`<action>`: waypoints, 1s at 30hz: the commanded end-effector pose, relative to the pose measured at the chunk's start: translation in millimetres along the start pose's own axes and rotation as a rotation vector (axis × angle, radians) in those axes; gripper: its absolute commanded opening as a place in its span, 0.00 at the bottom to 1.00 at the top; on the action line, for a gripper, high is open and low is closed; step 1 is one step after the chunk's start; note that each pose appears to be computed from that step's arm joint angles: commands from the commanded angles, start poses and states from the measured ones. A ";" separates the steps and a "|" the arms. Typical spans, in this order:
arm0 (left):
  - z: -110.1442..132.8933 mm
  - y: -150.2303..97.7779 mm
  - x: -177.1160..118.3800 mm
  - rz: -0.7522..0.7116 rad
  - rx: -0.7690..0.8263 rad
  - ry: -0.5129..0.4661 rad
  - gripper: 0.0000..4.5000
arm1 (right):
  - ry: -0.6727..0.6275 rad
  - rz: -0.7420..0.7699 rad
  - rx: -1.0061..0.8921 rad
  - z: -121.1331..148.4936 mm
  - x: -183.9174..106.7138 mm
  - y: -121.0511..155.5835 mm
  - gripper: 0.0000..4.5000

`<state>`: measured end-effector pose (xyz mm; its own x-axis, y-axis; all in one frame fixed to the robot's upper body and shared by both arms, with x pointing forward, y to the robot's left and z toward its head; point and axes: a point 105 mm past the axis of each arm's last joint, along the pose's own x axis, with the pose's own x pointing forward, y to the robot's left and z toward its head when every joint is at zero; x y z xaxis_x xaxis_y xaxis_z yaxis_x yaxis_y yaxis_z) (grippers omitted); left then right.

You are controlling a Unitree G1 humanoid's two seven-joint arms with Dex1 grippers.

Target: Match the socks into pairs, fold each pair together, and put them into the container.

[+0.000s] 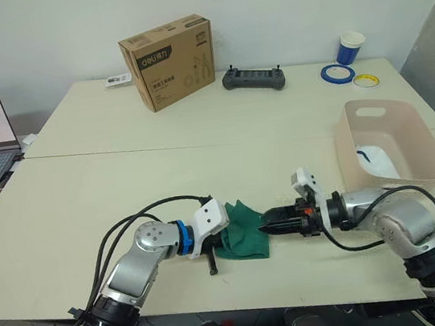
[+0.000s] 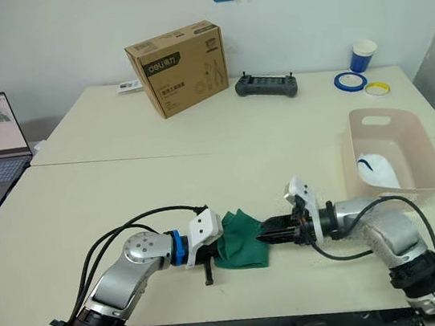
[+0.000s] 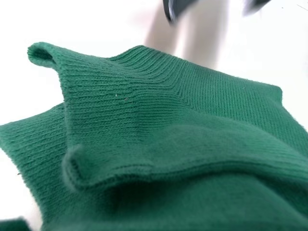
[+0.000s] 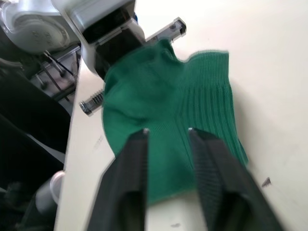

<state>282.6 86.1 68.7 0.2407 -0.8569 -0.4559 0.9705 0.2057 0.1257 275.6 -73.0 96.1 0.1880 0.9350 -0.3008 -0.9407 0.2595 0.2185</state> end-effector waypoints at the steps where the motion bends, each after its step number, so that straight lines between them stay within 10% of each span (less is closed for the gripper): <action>1: -13.0 -1.5 0.3 -0.004 -0.024 0.053 0.00 | 0.013 0.011 -0.075 -5.4 5.3 0.7 0.01; 17: 22.7 20.0 -74.5 0.075 0.076 0.073 0.00 | 0.028 0.039 -0.106 -13.4 22.2 0.9 0.00; 23: 72.7 8.7 -63.1 0.006 0.116 -0.114 0.00 | -0.014 0.087 -0.087 9.5 8.3 13.4 0.00; 30: 33.5 1.0 -33.2 -0.005 0.090 0.006 0.00 | -0.061 -0.002 0.017 23.2 -6.5 4.6 0.00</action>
<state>275.2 97.0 122.1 0.2232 -0.8732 -0.4333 0.9708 0.1589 0.1797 274.5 -69.5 103.5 0.1792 0.9434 -0.2790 -0.9357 0.2510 0.2478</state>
